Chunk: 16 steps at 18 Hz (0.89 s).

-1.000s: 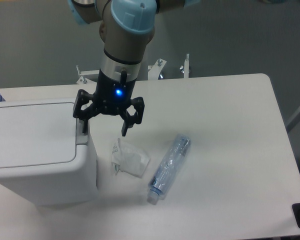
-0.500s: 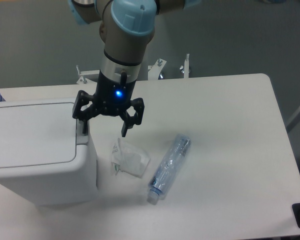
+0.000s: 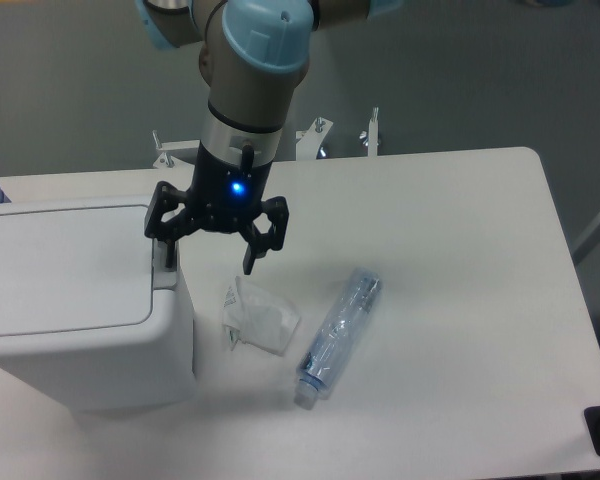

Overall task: Open the trash can
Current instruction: 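Lower the gripper finger onto the lid's raised hinge edge and press, then push the lid edge so the trash can lid flips open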

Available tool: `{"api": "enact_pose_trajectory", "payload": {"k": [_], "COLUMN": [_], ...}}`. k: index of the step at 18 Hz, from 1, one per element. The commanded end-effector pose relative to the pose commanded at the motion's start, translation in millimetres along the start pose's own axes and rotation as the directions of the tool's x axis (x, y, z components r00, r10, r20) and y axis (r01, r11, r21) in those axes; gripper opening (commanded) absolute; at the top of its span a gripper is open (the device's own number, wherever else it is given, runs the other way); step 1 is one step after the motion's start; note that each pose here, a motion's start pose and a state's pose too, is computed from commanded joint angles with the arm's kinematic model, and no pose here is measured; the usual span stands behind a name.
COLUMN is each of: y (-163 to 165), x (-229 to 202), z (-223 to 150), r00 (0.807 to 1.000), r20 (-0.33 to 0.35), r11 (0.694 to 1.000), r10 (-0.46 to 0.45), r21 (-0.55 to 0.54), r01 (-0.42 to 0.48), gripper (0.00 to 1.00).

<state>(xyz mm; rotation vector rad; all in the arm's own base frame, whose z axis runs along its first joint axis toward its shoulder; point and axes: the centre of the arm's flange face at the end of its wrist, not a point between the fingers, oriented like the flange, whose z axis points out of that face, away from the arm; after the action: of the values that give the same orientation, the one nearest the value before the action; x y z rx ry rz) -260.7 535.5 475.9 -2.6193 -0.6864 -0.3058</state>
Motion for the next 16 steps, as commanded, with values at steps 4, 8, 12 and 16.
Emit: {"api": "enact_pose_trajectory", "payload": {"k": [4, 8, 12, 16], "y": [-0.2, -0.2, -0.1, -1.2], "x": [0.1, 0.1, 0.5, 0.2], "z": [2.1, 2.1, 1.2, -0.9], "r00": [1.0, 1.0, 1.0, 1.0], "r20": [-0.001, -0.001, -0.001, 0.0], "r11": [1.0, 1.0, 1.0, 1.0], "r10": [0.0, 0.0, 0.001, 0.001], "r21": [-0.003, -0.003, -0.002, 0.001], "r01": [0.0, 0.0, -0.001, -0.001], "gripper": [1.0, 1.0, 1.0, 1.0]}}
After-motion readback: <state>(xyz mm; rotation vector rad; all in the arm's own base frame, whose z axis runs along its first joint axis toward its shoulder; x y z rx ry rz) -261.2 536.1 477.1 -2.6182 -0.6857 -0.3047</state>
